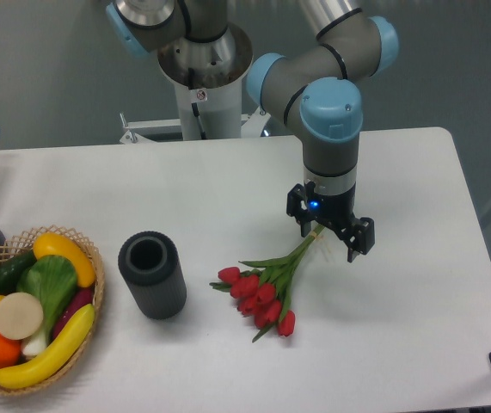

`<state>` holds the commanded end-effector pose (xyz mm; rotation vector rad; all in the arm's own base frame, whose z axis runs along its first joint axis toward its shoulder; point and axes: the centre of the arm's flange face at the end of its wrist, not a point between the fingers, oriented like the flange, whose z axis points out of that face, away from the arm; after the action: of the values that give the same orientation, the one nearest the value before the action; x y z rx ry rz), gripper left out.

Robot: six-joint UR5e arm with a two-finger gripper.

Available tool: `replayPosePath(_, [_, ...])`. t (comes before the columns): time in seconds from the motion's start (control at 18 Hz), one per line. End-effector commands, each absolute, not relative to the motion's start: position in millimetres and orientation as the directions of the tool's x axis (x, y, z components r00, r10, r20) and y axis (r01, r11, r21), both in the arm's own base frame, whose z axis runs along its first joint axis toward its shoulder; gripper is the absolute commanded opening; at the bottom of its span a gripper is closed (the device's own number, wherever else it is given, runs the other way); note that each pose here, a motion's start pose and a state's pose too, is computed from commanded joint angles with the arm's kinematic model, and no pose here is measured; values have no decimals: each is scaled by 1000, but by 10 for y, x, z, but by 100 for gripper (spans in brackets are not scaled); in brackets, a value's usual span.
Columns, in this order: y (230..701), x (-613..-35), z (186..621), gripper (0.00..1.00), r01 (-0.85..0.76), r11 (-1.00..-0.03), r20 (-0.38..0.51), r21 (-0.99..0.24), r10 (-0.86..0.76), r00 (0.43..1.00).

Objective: Pick up the flowers from the table
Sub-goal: 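Lower the open gripper over the green tulip stems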

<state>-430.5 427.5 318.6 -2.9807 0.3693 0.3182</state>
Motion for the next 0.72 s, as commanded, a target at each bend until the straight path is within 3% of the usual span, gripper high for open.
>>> replayPosePath(0.72, [4229, -4007, 2483, 100, -267, -962, -131, -62, -257, 957])
